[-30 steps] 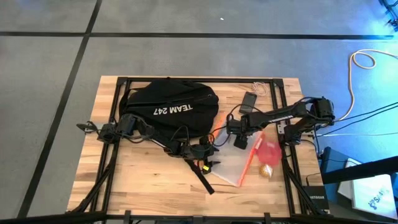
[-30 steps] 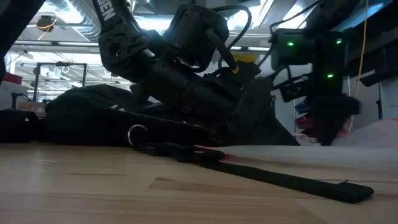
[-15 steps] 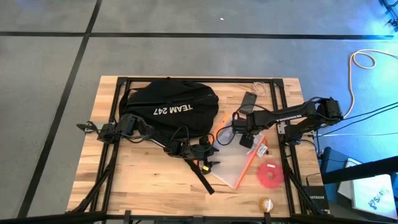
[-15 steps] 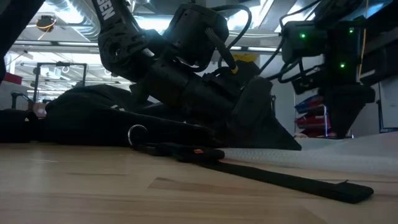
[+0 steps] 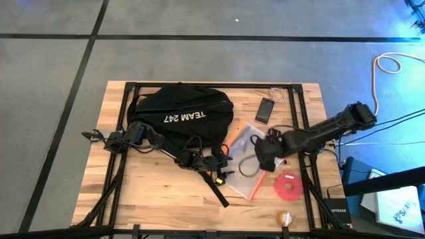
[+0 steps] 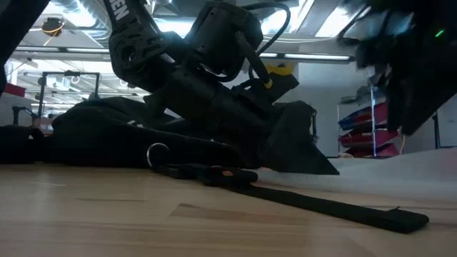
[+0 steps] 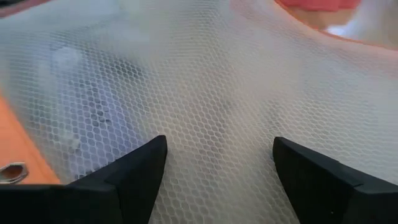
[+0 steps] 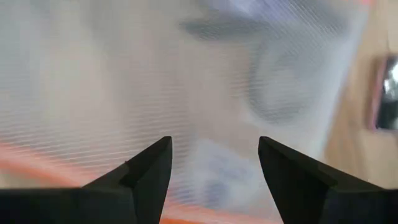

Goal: Unpack backpack
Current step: Remove the game card from the zipper pouch

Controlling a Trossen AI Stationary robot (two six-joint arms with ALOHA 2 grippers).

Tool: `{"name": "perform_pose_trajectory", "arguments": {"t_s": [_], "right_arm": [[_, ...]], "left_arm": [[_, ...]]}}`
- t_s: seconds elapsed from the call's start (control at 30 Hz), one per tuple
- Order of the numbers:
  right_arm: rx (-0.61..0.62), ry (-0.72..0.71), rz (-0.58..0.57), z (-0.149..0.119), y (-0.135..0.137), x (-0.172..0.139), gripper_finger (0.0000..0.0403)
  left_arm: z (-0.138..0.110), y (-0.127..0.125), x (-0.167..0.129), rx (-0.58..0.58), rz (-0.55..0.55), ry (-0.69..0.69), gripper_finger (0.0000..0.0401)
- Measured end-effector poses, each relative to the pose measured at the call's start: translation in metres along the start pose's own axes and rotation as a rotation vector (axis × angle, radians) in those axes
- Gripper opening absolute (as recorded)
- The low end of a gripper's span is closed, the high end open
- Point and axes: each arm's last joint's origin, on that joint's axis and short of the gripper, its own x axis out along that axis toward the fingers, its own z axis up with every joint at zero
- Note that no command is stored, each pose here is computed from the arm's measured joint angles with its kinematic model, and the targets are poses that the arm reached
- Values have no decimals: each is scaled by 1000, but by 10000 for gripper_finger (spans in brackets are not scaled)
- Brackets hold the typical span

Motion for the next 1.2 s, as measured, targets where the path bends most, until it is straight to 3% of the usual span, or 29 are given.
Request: {"name": "perform_pose_trajectory", "arguments": {"t_s": [0.23,0.43,0.7,0.83,1.03,1.2], "right_arm": [[5,-138,46,-11,25,-14,222],[29,-173,-29,-6,24,-8,222],[119,-63,-141,-3,9,6,222],[148,16,-116,4,4,17,222],[133,155,-177,-1,6,35,222],[130,259,-120,-4,9,40,222]], "left_arm": [[0,7,0,27,197,-16,280],[0,7,-1,12,220,-20,280],[-1,7,-1,-20,213,-13,280],[-1,7,-1,-8,212,-15,280],[-1,4,-2,8,191,-15,280],[-1,4,-1,-9,187,-16,280]]}}
